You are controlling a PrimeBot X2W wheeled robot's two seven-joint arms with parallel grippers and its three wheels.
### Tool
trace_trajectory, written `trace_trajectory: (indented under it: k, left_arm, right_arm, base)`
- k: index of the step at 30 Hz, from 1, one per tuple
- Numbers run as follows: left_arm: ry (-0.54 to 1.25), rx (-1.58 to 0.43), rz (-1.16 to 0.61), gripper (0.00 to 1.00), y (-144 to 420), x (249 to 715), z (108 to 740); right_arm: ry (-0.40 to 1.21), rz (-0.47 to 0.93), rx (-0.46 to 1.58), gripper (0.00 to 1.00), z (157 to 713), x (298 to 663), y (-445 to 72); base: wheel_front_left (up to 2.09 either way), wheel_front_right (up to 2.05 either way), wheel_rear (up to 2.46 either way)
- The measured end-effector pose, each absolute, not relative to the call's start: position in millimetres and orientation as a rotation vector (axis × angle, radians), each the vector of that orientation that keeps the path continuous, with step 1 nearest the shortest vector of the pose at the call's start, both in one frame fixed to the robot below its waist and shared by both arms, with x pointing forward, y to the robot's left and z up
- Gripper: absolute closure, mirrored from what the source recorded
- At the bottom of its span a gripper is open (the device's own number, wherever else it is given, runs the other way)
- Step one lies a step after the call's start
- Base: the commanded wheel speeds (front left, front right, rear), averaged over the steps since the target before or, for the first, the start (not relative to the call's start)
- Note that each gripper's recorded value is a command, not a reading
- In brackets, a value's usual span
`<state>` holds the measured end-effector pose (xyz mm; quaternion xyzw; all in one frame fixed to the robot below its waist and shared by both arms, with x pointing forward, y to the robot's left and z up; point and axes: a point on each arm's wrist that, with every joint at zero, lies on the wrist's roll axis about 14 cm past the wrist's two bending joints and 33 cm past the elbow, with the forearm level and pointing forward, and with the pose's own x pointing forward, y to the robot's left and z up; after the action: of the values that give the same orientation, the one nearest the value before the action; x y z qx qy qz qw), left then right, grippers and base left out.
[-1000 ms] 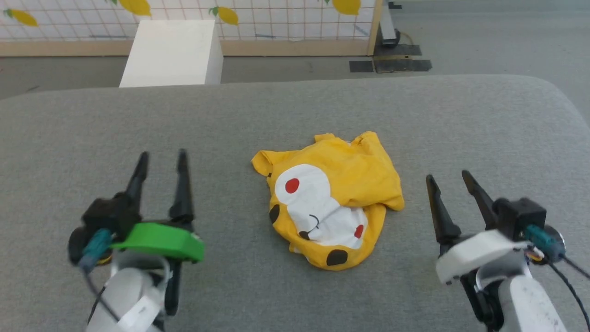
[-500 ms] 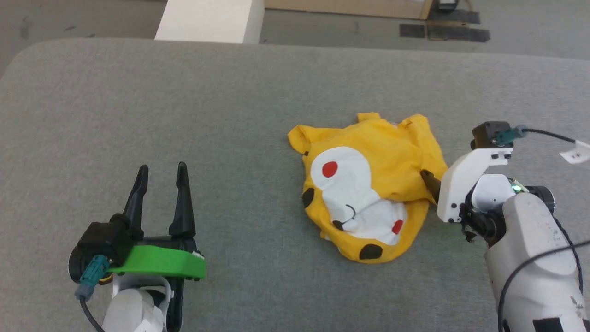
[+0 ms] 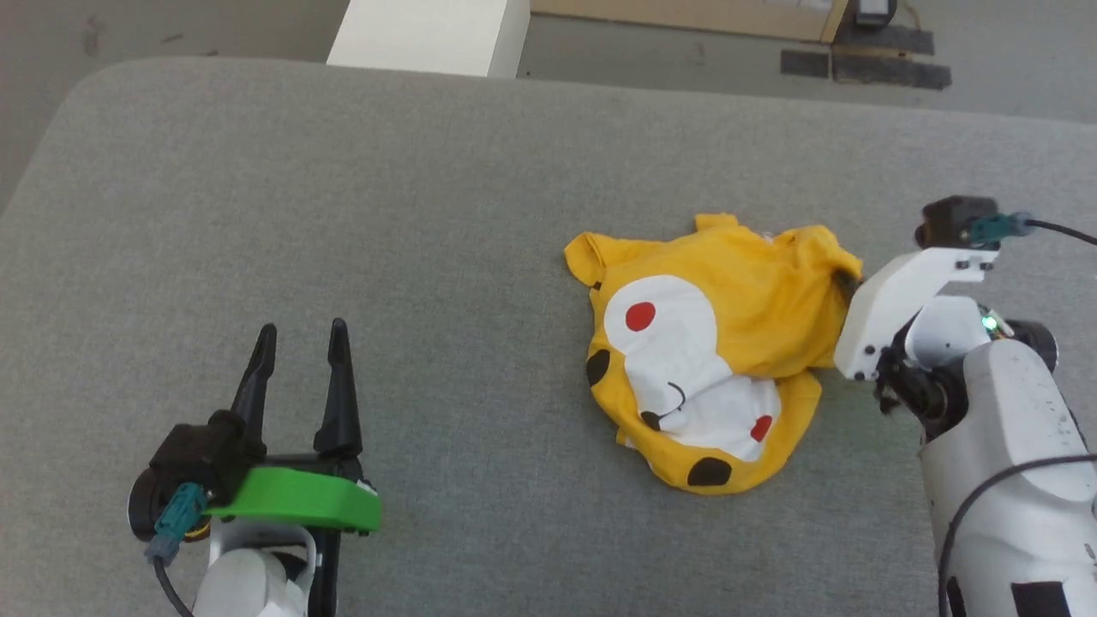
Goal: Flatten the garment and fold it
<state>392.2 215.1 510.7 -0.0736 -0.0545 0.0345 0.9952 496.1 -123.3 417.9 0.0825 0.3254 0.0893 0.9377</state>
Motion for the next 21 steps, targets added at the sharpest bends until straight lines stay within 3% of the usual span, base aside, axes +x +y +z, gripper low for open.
trace_trajectory:
  k: [5, 9, 15, 19, 21]
  left_arm:
    - [-0.127, -0.146, 0.048, 0.00, 210, 385, 518]
    - [-0.153, -0.146, 0.033, 0.00, 205, 380, 527]
    - [-0.175, -0.154, -0.006, 0.00, 194, 379, 535]
    - [-0.183, -0.156, -0.017, 0.00, 190, 379, 538]
    - [-0.177, -0.156, -0.022, 0.00, 189, 379, 536]
  right_arm:
    - [0.351, 0.335, 0.325, 1.00, 505, 494, -85]
    - [0.302, 0.583, 0.351, 1.00, 544, 437, -24]
    - [0.646, 0.855, 0.245, 1.00, 493, 313, 36]
    - [0.904, 0.916, 0.147, 1.00, 441, 250, 36]
    - [0.981, 0.901, 0.088, 1.00, 421, 237, 28]
  base:
    - [0.00, 0.00, 0.00]
    - [0.00, 0.00, 0.00]
    - [0.00, 0.00, 0.00]
    - [0.00, 0.00, 0.00]
    - [0.00, 0.00, 0.00]
